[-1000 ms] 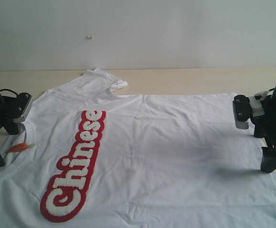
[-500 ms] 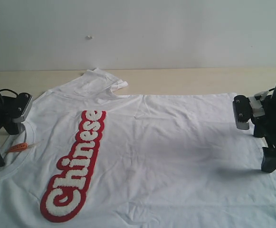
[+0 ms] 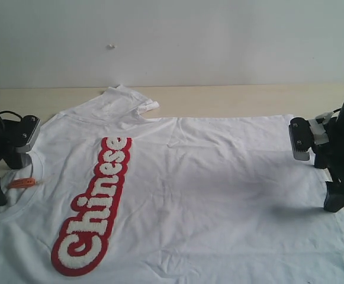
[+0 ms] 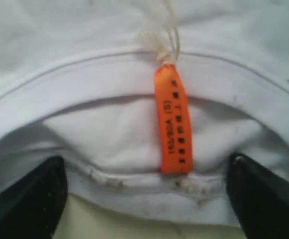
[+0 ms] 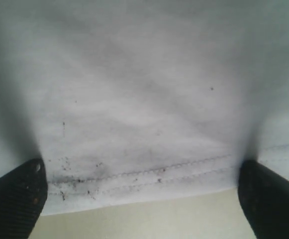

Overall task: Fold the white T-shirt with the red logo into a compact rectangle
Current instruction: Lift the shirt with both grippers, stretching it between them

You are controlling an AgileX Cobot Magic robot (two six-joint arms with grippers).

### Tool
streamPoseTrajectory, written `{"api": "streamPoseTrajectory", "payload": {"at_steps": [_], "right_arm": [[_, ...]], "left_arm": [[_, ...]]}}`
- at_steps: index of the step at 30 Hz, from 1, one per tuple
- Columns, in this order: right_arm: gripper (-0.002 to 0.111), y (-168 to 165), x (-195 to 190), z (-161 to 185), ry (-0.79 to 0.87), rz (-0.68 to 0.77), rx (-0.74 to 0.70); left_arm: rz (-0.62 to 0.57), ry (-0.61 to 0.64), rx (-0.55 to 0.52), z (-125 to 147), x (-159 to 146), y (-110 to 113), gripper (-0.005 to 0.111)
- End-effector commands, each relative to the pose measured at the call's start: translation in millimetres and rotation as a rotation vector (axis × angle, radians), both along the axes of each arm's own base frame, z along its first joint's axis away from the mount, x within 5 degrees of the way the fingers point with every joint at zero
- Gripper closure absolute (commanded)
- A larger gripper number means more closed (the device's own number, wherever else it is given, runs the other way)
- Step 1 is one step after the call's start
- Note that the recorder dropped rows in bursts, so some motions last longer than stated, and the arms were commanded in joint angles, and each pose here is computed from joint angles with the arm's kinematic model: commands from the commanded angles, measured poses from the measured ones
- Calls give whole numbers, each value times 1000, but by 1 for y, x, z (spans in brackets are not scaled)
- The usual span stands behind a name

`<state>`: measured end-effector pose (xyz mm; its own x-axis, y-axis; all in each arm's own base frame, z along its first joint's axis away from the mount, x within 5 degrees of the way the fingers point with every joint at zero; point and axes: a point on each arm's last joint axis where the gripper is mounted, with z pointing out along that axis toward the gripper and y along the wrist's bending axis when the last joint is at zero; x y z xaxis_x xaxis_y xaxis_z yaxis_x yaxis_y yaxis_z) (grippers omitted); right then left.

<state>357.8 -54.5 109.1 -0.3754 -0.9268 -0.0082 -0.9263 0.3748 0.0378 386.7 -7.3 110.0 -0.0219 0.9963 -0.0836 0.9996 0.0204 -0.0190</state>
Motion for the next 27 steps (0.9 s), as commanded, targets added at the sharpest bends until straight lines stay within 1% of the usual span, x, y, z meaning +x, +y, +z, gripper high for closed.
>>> {"api": "streamPoseTrajectory", "payload": {"at_steps": [1, 3, 5, 6, 7, 8, 9, 10, 12, 17, 22, 25, 27], "right_arm": [[11, -2, -2, -16, 31, 18, -11], [19, -2, -2, -16, 31, 16, -11], [30, -2, -2, -16, 31, -8, -12], [39, -2, -2, -16, 31, -9, -12], [53, -2, -2, -16, 31, -9, -12], [61, -2, -2, -16, 32, -5, -16], [75, -3, -2, -16, 34, 1, -22], [84, -3, -3, -16, 41, 7, -27], [108, -5, -7, -16, 86, 29, -45], [108, -8, -9, -14, 105, -15, -80], [108, -7, -6, -5, 58, -21, -77], [108, -7, -4, 4, 14, -30, -83], [108, -7, -2, 11, -23, -58, -85]], "left_arm": [[8, 25, -1, -14, -2, 1, 48], [8, 25, -1, -14, -2, 1, 66], [7, 33, -1, -14, -2, 1, 80], [7, 43, -2, -14, -3, 1, 90], [5, 59, -3, -14, -5, 0, 102], [3, 67, -2, -14, -5, 1, 107], [2, 78, -2, -14, -6, 1, 107], [-2, 87, 1, -14, -7, 1, 107], [-21, 118, 21, -17, -10, 3, 107], [-78, 144, 89, -22, -18, 9, 107], [-86, 143, 94, -22, -19, 9, 107], [-37, 131, 99, -18, -18, 9, 107], [-29, 114, 100, -12, -18, 9, 107]]}}
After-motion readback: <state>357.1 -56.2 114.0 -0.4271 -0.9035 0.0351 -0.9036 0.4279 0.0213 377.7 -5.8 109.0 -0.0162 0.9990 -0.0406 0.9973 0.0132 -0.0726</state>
